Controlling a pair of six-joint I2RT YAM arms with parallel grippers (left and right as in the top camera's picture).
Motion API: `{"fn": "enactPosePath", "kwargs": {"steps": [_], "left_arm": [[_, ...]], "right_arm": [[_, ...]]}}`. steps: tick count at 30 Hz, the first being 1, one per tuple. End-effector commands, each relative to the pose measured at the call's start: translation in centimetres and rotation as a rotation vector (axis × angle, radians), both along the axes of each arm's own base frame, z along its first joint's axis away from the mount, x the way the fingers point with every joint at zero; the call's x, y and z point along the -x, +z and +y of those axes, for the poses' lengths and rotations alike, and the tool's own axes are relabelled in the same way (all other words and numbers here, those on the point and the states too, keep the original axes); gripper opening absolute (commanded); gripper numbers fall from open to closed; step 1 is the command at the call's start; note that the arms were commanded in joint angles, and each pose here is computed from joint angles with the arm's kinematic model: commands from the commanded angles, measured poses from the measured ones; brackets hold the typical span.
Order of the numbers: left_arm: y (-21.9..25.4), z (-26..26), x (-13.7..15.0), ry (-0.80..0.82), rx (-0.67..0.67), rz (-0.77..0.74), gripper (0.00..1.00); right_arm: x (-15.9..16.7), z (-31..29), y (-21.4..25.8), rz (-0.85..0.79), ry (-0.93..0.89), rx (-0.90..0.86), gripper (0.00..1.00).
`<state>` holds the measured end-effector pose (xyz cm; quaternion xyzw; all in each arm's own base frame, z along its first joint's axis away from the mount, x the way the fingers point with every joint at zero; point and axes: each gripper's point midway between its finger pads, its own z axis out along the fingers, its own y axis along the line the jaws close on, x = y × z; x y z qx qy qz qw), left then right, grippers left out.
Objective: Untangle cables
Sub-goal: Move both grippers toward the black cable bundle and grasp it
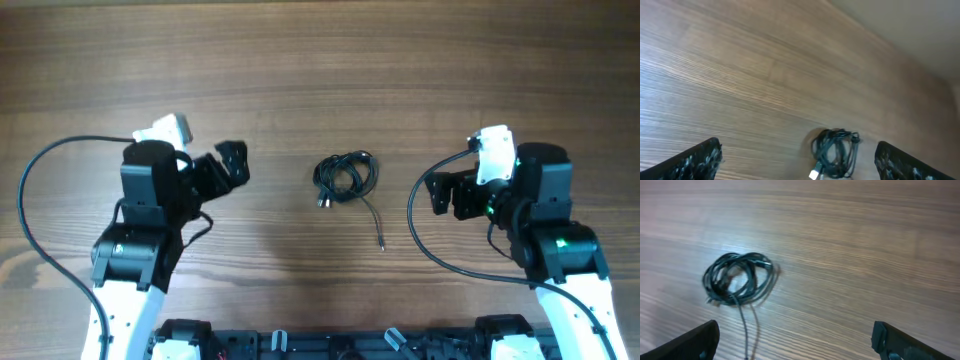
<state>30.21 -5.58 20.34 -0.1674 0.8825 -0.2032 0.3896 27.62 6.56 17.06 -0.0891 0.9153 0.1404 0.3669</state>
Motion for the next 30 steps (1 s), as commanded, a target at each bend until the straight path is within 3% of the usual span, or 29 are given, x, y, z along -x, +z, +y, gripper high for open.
{"fn": "enactPosePath", "kwargs": {"steps": [1, 8, 12, 18, 22, 25, 30], "left_arm": [[-0.9, -1.8, -1.3, -0.016, 0.047, 0.040, 0.99], [-8.0, -7.9, -3.6, -0.161, -0.024, 0.260, 1.00], [-12.8, -14.0, -3.9, -0.317, 0.100, 0.357, 0.97], [-18.0, -17.4, -2.0, -0.349, 0.116, 0.494, 0.68], [-18.9, -18.3, -1.0, -0.377, 0.098, 0.518, 0.42], [-18.7, -18.3, -1.2, -0.376, 0.101, 0.511, 0.11], [-13.4, -18.8, -2.0, -0.403, 0.153, 0.382, 0.08]], "right_arm": [[-0.3, 0.8, 1.1, 0.014, -0.038, -0.110, 1.00], [-0.7, 0.8, 1.4, 0.020, -0.091, -0.161, 1.00], [-0.7, 0.8, 1.4, 0.033, -0.121, -0.191, 1.00], [-0.8, 0.8, 1.5, 0.032, -0.121, -0.191, 1.00], [-0.8, 0.8, 1.4, 0.032, -0.121, -0.191, 1.00], [-0.7, 0.8, 1.4, 0.033, -0.121, -0.191, 1.00], [-1.1, 1.8, 0.6, 0.083, -0.097, -0.244, 1.00]]}}
